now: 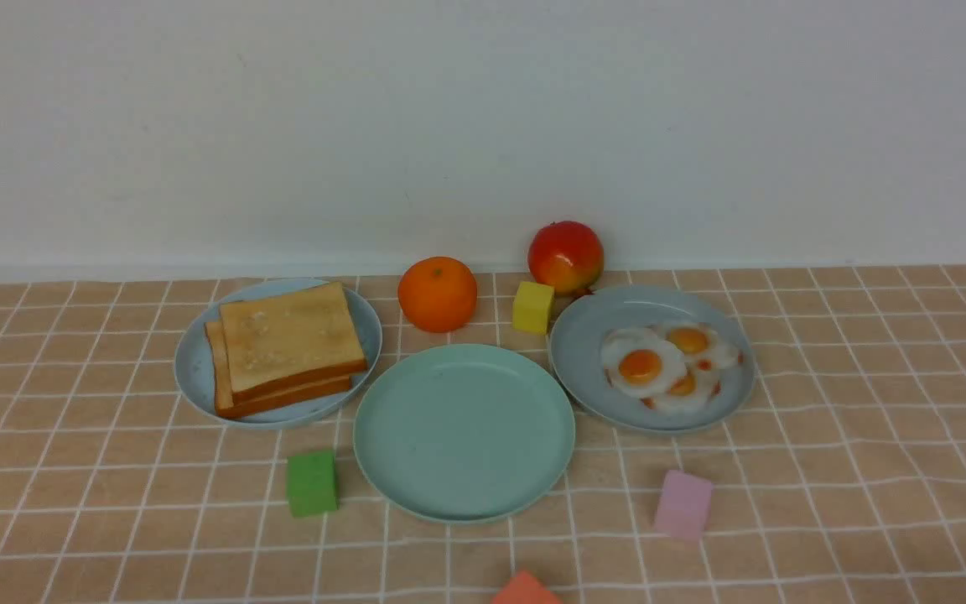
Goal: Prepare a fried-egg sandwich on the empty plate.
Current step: Use the left arm to grab a slice of bread, then use the left arm to put a slice of bread into the empty plate in the middle, then use the right arm to grab a fried egg
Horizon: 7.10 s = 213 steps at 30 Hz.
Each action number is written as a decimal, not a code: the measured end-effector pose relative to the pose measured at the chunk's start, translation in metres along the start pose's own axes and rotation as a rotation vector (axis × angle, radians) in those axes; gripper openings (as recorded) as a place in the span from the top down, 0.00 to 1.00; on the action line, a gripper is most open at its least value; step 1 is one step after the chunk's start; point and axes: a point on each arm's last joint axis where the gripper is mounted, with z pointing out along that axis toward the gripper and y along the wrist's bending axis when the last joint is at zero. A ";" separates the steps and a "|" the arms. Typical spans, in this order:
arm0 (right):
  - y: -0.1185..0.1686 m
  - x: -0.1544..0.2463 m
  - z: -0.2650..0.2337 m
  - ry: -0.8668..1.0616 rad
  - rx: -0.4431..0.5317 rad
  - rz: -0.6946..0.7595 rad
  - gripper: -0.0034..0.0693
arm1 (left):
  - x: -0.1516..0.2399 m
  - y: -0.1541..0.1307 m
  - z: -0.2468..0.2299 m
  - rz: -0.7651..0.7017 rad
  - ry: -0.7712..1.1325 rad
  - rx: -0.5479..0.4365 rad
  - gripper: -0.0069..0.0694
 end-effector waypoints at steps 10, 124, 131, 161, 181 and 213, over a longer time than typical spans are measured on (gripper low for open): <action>0.000 0.000 0.000 0.000 0.000 0.000 0.62 | 0.000 0.000 0.000 0.000 0.000 0.000 0.60; 0.073 -0.199 0.033 0.498 -0.384 0.264 0.62 | -0.163 -0.043 0.231 -0.525 0.698 -0.010 0.60; 0.080 -0.197 0.030 0.517 -0.467 0.205 0.62 | -0.163 -0.044 0.289 -0.450 0.704 0.000 0.60; 0.081 -0.192 0.027 0.575 -0.474 0.187 0.62 | -0.130 -0.043 0.330 -0.376 0.764 0.014 0.90; 0.081 -0.192 0.028 0.579 -0.473 0.184 0.62 | -0.131 -0.146 0.277 -0.294 0.868 0.361 0.90; 0.094 -0.186 0.120 0.591 -0.343 0.270 0.42 | -0.235 -0.156 0.214 0.006 0.846 0.591 0.30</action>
